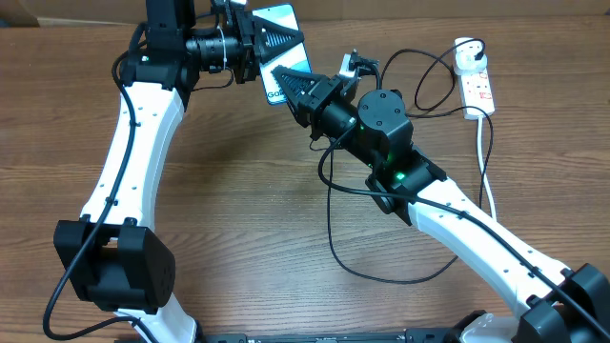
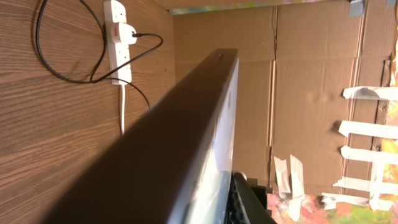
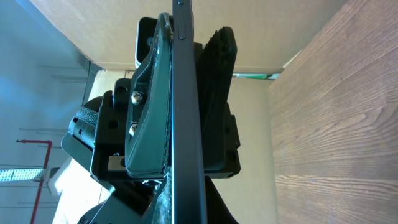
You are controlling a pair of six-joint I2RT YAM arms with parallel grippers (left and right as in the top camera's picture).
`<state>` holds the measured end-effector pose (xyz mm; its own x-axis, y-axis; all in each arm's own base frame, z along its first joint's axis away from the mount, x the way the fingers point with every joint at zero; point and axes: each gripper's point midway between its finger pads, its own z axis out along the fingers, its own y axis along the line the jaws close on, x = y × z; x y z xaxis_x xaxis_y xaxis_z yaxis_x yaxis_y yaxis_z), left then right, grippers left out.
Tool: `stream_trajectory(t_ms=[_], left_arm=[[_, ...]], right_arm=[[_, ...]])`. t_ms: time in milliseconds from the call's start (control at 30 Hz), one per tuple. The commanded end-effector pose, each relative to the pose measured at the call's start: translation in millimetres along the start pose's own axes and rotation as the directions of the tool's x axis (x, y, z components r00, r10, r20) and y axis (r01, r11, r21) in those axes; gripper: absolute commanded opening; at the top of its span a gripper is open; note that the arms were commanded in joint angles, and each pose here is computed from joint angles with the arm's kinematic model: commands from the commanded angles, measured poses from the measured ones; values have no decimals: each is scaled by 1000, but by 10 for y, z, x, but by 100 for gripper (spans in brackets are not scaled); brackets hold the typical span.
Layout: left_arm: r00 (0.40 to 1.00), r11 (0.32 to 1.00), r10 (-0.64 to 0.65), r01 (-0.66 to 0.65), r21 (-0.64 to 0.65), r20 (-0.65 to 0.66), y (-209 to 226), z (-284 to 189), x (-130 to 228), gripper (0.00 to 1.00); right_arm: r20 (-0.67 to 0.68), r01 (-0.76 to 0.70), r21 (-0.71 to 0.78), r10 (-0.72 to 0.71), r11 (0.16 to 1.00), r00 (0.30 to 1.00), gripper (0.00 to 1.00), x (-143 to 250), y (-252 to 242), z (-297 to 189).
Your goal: Plug charger to phone and switch on socket
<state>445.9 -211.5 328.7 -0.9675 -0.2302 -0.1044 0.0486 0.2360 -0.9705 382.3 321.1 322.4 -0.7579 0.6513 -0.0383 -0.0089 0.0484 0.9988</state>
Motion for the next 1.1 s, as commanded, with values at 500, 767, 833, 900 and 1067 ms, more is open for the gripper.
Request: stream_trajectory(t_ms=[500,767,833,900,1067], left_arm=[[997,997,72,-72,-26,4,-76,201,95,4],[997,997,68,-67,-28,21,-55,131,35,4],[997,997,68,-67,-28,22,-54,128,32,4],[997,997,68,-67,-28,22,-54,128,32,4],[997,997,65,-64,-31,37,-36,72,-16,4]], right_arm=[[-314,171,96,-133,981,940,46,790,-398,17],[-335,235,128,-181,963,924,55,795,-533,-12],[-341,251,137,-192,958,920,55,795,-570,-21],[-349,258,158,-191,953,918,55,798,-630,-37],[-379,304,206,-210,930,901,57,816,-787,-102]])
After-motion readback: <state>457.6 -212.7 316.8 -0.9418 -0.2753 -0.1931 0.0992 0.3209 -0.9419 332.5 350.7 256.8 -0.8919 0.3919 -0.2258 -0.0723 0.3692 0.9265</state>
